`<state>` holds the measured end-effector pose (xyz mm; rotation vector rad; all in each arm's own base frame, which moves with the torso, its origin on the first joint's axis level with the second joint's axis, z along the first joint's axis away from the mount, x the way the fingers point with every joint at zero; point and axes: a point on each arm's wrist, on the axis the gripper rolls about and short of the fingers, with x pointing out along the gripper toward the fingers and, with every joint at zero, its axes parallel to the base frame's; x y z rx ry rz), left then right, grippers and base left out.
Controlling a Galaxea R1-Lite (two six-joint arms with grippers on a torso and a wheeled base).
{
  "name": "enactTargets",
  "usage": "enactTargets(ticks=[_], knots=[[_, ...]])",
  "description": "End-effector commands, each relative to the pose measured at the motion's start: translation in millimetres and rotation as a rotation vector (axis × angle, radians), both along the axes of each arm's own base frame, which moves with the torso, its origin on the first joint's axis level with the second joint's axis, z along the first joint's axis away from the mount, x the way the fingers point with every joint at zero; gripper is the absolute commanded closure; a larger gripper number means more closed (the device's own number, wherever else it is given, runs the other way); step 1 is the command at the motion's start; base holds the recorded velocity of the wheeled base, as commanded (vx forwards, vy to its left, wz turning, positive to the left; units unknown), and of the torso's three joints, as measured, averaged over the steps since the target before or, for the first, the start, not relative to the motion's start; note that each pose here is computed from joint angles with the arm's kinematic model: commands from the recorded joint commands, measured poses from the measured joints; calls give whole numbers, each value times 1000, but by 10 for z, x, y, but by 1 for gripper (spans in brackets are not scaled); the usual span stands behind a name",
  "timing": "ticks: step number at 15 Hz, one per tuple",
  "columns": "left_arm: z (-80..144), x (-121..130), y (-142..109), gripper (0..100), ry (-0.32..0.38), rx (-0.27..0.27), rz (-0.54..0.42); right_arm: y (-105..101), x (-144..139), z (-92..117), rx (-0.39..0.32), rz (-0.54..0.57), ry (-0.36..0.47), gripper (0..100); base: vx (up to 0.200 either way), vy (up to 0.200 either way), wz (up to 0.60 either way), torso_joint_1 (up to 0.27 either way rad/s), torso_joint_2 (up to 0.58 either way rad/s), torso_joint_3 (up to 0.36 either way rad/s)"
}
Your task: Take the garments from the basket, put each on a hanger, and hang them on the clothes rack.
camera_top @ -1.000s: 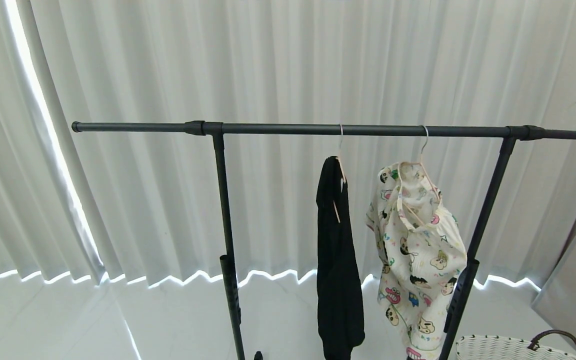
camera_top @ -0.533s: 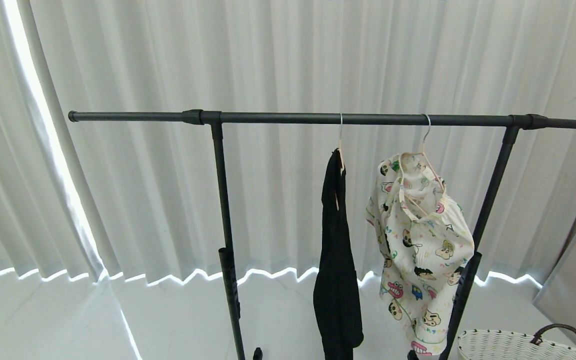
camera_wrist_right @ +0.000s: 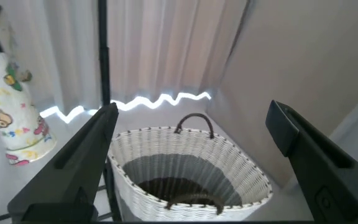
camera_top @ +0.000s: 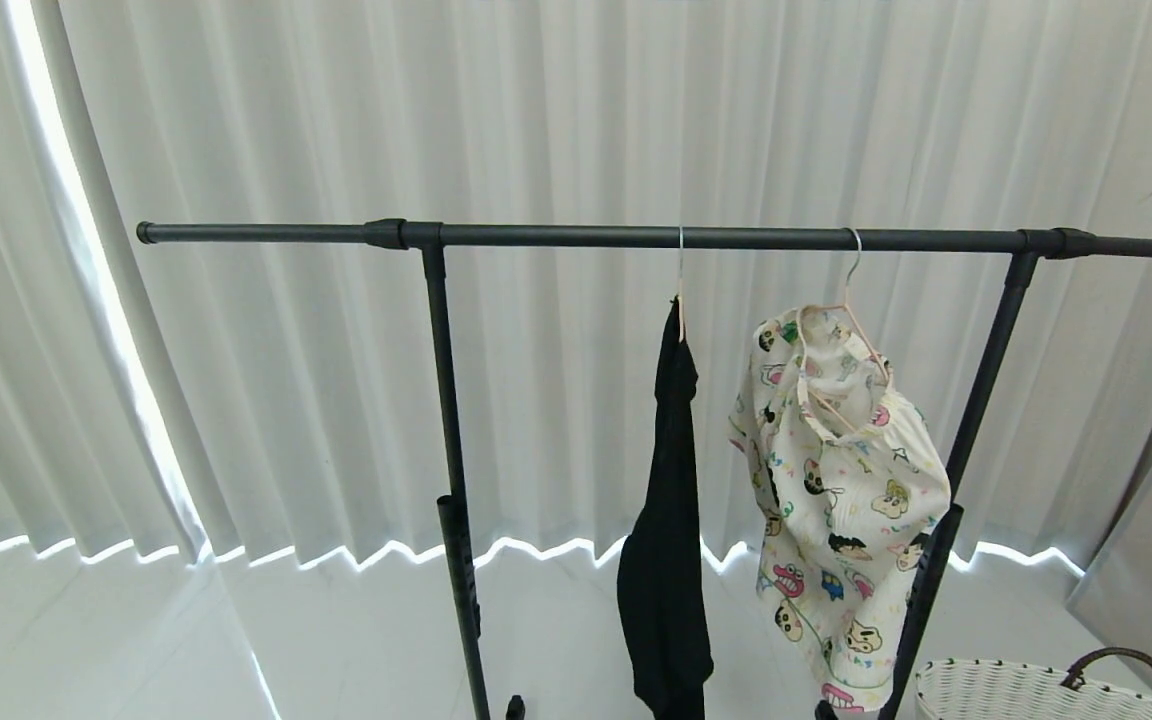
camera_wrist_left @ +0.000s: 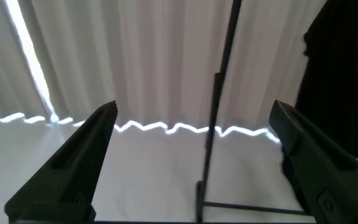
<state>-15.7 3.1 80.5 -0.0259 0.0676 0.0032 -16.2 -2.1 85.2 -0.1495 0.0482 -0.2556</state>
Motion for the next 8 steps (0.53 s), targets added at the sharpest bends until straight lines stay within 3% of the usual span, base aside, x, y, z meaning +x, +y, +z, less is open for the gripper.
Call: enactTargets(ticks=[1,2,4,6,8], knots=[[-2,4,1,0,4,0,-7,14,10,1,3,66,-11,0,0,0,0,0,0,0],[-2,4,2,0,4,23,-2,23,11,1,10,181,-14,0,0,0,0,0,0,0],[-2,3,7,0,6,92,24,6,1,-4,52,285,-27,0,0,0,0,0,0,0],[2,2,22,0,7,98,85,-3,-3,-7,73,232,-35,0,0,0,0,0,0,0],[2,2,30,0,8,78,123,-8,-55,-29,105,127,-95,0,0,0,0,0,0,0]])
